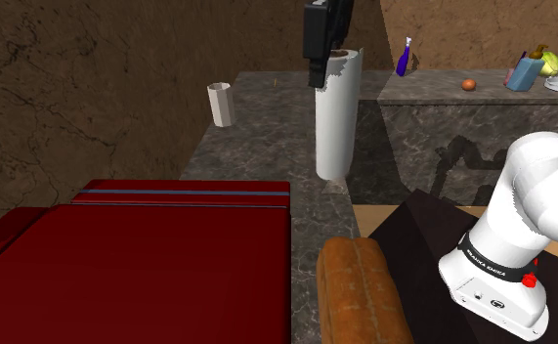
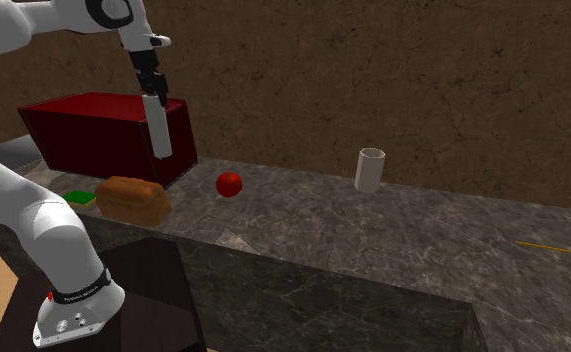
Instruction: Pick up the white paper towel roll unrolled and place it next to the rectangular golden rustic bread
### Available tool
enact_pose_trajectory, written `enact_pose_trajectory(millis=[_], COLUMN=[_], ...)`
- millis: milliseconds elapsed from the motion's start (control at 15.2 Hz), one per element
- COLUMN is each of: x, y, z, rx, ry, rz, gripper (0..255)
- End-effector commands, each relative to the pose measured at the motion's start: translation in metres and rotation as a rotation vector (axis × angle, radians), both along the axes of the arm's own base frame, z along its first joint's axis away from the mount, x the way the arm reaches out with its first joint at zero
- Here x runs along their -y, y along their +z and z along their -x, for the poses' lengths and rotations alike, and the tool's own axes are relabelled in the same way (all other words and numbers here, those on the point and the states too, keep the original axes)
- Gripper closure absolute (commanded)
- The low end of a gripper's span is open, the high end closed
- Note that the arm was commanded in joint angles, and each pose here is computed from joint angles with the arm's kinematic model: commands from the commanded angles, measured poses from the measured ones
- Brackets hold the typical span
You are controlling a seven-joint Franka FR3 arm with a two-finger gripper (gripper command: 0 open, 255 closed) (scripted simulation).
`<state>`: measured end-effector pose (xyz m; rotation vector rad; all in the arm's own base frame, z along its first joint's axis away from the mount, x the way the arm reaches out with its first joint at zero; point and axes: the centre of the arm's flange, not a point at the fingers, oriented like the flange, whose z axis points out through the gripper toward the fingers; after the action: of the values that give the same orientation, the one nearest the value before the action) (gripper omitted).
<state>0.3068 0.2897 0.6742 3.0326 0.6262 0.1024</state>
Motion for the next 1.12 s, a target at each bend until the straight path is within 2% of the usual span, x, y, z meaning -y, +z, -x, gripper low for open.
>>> enact_pose_trajectory(millis=[0,1056], x=[0.0,0.0], y=[-0.01,-0.095], z=[0.001,0.001], rx=[0.0,0.0], ry=[0.0,0.0], rz=[0.0,0.0], gripper=[255,255])
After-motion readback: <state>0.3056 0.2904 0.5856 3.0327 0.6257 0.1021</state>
